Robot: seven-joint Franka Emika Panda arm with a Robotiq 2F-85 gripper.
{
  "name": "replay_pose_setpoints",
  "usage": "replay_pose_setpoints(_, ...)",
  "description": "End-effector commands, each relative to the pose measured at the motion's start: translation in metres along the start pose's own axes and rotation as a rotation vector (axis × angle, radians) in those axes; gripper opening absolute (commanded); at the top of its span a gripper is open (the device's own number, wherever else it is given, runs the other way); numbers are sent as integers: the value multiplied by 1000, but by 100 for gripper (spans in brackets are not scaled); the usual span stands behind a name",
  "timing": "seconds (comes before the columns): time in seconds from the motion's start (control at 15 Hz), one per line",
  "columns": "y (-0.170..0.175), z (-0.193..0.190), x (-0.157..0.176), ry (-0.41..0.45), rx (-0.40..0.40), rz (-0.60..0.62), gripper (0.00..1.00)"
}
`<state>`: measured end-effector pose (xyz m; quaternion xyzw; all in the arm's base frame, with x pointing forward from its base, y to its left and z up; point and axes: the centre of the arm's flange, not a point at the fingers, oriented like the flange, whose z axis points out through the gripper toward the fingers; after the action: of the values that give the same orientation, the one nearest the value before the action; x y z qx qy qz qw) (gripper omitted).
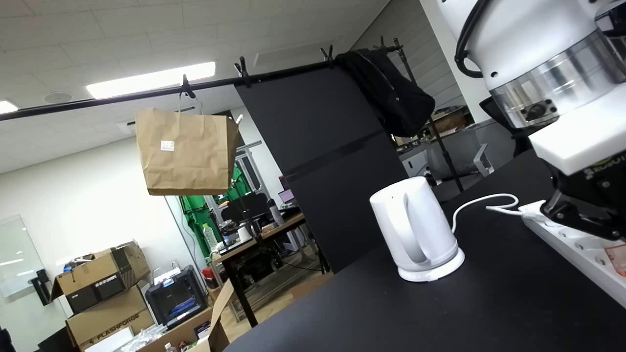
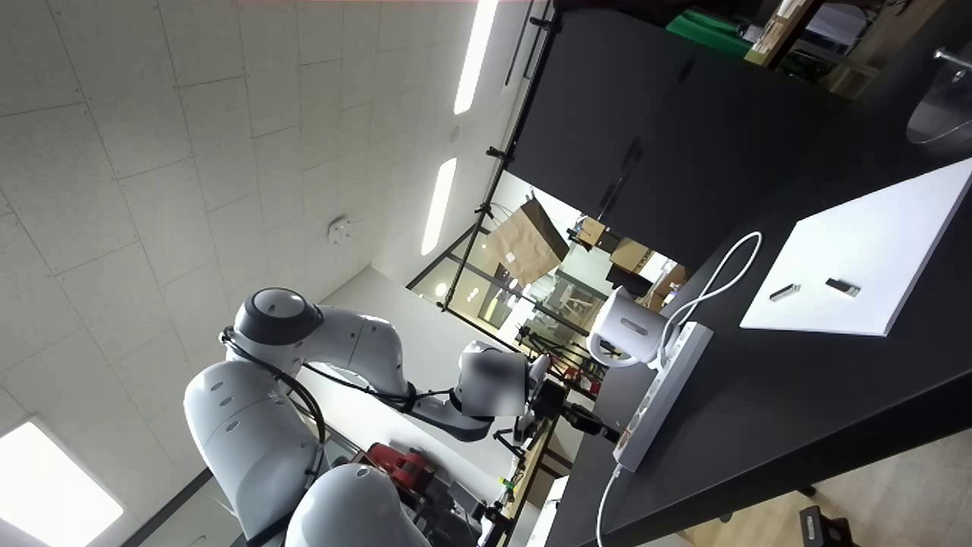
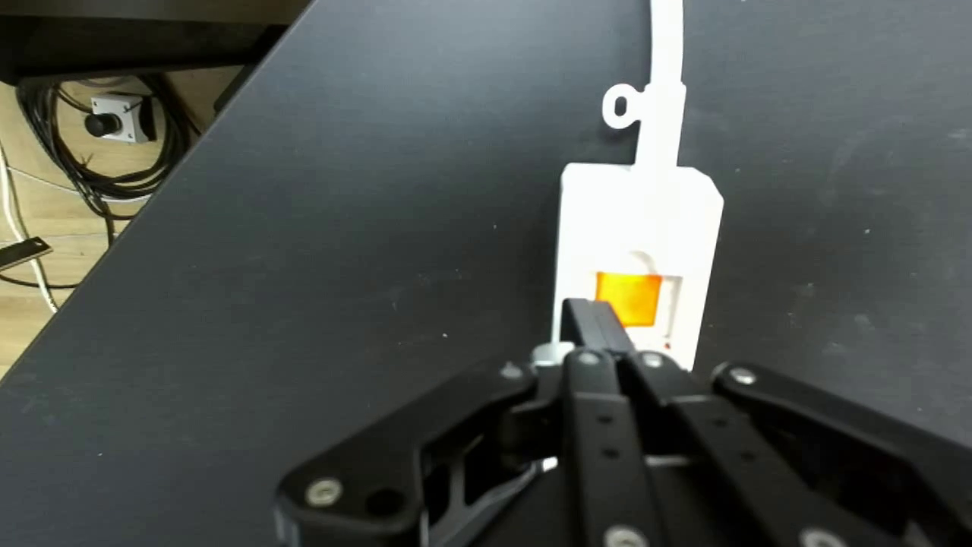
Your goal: Turn the switch of the extension cord on
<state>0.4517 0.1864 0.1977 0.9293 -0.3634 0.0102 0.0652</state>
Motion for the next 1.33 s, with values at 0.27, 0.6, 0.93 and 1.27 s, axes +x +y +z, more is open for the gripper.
replay_pose_setpoints(0.27, -27, 15, -3, 2, -53, -11, 0)
replay_pose_setpoints(0.6, -32, 18, -1, 15, -88, -21, 0)
replay_pose_setpoints(0.93, -33, 22, 0, 10, -105, -19, 0)
replay_pose_setpoints(1.27, -29, 32, 1, -16, -76, -14, 0)
